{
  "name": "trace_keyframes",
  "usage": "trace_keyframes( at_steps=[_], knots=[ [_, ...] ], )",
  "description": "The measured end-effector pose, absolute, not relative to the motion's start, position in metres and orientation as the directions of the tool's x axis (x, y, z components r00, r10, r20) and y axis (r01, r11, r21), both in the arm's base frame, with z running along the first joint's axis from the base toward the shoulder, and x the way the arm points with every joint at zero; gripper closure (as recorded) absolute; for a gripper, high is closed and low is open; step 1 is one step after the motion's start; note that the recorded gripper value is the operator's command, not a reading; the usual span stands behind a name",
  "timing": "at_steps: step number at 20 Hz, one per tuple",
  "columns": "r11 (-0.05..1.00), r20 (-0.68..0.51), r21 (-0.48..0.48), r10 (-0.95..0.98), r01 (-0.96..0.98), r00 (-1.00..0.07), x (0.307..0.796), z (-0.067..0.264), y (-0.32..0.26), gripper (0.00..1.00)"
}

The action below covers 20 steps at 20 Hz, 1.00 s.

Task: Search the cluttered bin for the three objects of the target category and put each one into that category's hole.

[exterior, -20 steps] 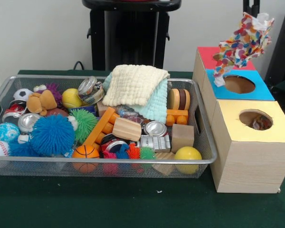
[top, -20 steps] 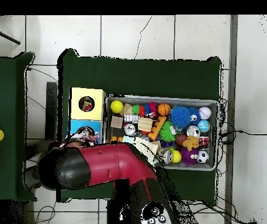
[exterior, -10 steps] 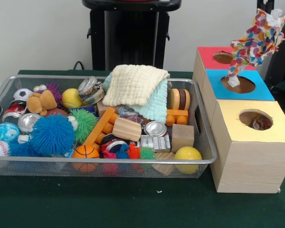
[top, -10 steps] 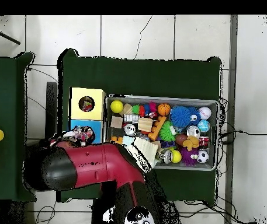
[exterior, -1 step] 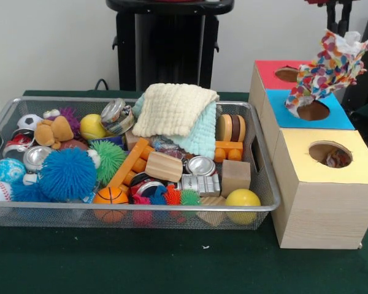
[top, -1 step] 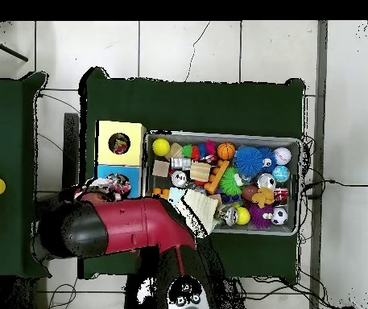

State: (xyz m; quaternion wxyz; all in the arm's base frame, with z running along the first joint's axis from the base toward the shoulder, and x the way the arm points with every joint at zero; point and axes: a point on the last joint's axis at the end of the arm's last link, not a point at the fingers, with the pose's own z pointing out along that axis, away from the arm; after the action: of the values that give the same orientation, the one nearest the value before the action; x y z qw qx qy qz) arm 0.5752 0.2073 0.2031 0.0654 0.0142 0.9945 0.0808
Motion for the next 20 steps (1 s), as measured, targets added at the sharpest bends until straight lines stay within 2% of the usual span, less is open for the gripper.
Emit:
trace_keyframes(
  at_steps=[10,20],
  knots=[
    [0.988,-0.134,0.148,0.072,0.052,-0.988,0.575,0.186,0.204,1.0],
    [0.994,-0.152,0.106,0.032,0.015,-0.988,0.58,0.205,0.228,1.0]
  ],
)
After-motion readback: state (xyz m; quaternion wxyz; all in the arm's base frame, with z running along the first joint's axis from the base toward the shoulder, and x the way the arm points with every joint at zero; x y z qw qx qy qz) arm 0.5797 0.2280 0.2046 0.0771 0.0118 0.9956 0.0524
